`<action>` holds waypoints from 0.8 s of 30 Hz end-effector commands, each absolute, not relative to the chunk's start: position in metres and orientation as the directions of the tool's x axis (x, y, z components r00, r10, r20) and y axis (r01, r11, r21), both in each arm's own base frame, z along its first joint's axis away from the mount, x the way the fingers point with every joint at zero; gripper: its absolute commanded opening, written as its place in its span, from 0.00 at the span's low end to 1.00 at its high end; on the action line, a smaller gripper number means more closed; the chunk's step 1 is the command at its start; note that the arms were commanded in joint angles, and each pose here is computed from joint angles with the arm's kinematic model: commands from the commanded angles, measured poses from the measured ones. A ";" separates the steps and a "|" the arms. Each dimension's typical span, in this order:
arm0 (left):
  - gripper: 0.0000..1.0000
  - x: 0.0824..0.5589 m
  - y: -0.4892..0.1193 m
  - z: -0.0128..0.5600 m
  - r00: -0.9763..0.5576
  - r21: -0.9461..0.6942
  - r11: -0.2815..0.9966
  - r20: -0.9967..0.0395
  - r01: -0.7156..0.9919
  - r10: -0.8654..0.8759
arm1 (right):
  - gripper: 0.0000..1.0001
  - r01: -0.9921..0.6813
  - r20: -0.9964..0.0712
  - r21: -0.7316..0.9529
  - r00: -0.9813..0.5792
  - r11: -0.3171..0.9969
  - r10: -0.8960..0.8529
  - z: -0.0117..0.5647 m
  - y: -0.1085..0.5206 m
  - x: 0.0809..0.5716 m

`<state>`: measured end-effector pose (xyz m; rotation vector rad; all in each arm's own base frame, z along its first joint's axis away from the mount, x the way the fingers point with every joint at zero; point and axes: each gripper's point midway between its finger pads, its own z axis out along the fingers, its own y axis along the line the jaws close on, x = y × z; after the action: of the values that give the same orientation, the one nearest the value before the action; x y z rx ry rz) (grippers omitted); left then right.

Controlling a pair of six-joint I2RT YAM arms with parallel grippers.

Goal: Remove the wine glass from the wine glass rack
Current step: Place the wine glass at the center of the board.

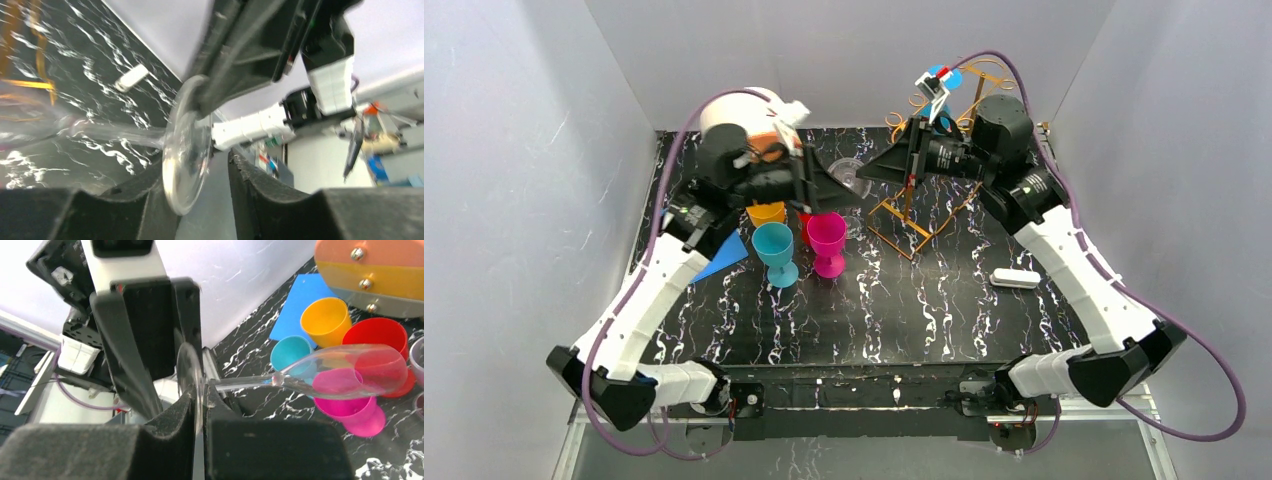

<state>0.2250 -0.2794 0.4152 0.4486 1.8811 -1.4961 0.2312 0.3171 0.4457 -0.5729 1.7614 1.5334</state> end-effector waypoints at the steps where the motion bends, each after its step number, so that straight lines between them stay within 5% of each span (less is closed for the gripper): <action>1: 0.32 0.170 -0.334 0.430 -0.696 -0.691 0.151 -0.717 0.707 -0.026 | 0.01 -0.783 -0.806 0.591 -0.576 0.191 0.135 0.460 0.302 0.207; 11: 0.16 0.178 -0.325 0.419 -0.685 -0.687 0.273 -0.719 0.674 -0.119 | 0.01 -0.747 -0.783 0.621 -0.601 0.237 0.160 0.438 0.279 0.182; 15: 0.38 0.176 -0.327 0.417 -0.697 -0.705 0.248 -0.704 0.664 -0.136 | 0.01 -0.730 -0.774 0.632 -0.608 0.259 0.174 0.430 0.274 0.181; 18: 0.43 0.173 -0.326 0.420 -0.693 -0.706 0.225 -0.706 0.671 -0.148 | 0.01 -0.713 -0.765 0.642 -0.615 0.282 0.190 0.420 0.273 0.185; 21: 0.43 0.171 -0.322 0.417 -0.684 -0.698 0.229 -0.714 0.678 -0.151 | 0.01 -0.700 -0.750 0.661 -0.630 0.271 0.204 0.417 0.274 0.185; 24: 0.30 0.169 -0.323 0.408 -0.691 -0.701 0.225 -0.710 0.677 -0.132 | 0.01 -0.694 -0.735 0.678 -0.642 0.243 0.216 0.414 0.276 0.182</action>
<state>0.1736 -0.3287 0.3823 0.4759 1.9673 -1.5104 0.1898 0.2754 0.4021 -0.4351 1.8254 1.4589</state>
